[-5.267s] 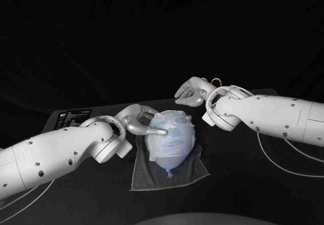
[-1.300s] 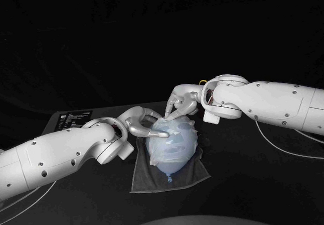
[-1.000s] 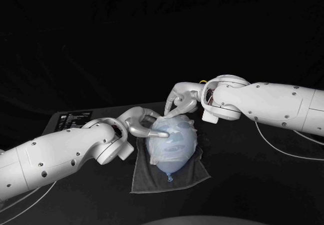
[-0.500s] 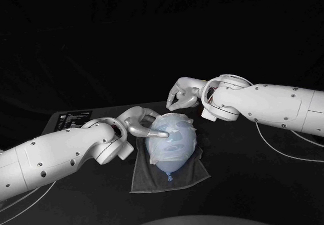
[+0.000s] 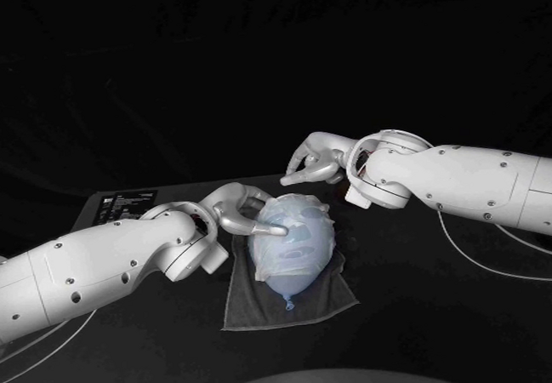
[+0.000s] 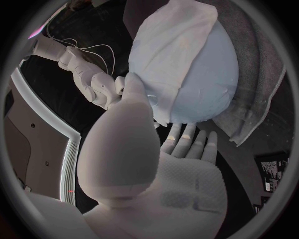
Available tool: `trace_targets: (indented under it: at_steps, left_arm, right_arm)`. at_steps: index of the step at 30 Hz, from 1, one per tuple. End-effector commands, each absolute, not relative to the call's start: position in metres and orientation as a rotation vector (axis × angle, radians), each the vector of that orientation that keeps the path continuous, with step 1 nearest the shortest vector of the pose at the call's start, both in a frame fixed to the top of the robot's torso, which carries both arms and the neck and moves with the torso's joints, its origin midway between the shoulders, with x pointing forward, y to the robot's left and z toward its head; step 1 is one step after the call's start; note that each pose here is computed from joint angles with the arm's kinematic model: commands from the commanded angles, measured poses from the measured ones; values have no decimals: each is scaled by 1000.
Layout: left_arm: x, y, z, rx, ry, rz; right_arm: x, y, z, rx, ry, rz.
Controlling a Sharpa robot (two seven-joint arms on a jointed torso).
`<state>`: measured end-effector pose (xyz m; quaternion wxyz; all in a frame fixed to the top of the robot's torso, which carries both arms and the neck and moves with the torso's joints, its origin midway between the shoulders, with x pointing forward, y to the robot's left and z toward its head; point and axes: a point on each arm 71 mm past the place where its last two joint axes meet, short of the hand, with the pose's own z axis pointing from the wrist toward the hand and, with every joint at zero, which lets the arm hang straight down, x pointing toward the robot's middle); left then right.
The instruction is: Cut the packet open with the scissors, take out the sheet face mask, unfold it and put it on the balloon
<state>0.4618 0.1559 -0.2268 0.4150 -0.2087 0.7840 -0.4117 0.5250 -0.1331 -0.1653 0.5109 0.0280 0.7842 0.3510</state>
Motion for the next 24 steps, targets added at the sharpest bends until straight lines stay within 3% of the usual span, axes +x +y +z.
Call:
trace_targets:
  at_steps: [1,9,24]
  left_arm:
    - [459,152,-231,-518,2005,-1044]
    - [459,152,-231,-519,2005,-1044]
    - [460,154,-231,-525,2003,-1040]
  right_arm:
    - [521,-129,-168,72,1958,941]
    - [519,-128,-177,38,2051,952]
    - [514,-126,-185,2,2111,966]
